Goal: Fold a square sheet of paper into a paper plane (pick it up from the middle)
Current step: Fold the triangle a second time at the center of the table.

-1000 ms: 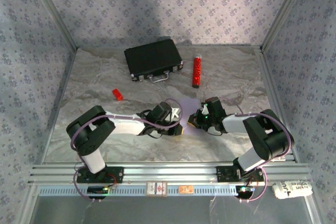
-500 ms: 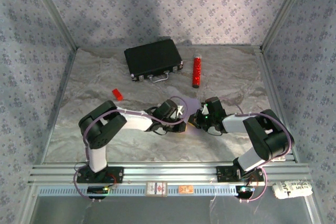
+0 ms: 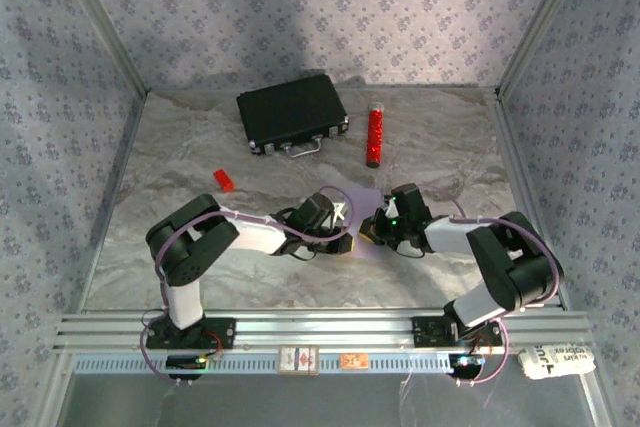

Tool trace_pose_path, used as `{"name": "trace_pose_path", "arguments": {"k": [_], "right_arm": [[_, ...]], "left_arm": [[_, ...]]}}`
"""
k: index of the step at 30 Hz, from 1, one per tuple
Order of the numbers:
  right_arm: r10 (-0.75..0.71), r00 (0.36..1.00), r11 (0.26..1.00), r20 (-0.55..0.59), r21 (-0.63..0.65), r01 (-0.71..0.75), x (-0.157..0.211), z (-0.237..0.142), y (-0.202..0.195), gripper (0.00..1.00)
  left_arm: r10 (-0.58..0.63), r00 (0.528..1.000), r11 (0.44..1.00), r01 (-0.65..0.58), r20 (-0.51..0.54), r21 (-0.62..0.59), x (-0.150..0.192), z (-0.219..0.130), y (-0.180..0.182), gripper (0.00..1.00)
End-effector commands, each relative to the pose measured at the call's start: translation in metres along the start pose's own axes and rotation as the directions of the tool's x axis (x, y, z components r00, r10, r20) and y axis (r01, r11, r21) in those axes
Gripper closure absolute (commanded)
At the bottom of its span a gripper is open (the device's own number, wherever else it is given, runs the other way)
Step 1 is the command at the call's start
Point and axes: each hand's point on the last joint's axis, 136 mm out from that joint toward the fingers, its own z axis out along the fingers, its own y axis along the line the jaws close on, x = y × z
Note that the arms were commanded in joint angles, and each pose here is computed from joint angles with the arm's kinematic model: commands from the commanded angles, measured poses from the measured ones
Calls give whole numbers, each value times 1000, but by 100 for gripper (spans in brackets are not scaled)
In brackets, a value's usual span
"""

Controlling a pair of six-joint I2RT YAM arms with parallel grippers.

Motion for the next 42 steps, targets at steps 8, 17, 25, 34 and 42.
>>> {"name": "trace_pose_path", "arguments": {"k": [8,17,25,34,42], "right_arm": [[-48,998,998,-51,37,50,11,6,-4,97],[28,999,997,-20,79,-26,-1,3,-37,97],[42,999,997,13,64,-43,-24,-5,-35,98],[76,995,996,68,50,-79,-46,-17,-44,97],[44,992,999,120,-32,-41,-61,-36,-14,96]], "left_arm": [[-73,992,990,60,-103,-128,37,3,38,99],[-77,991,989,61,-111,-138,39,3,41,100],[-81,990,986,63,-114,-151,42,3,45,100],[-79,990,987,61,-119,-148,44,3,45,100],[-77,990,988,60,-118,-141,43,3,44,100]]}}
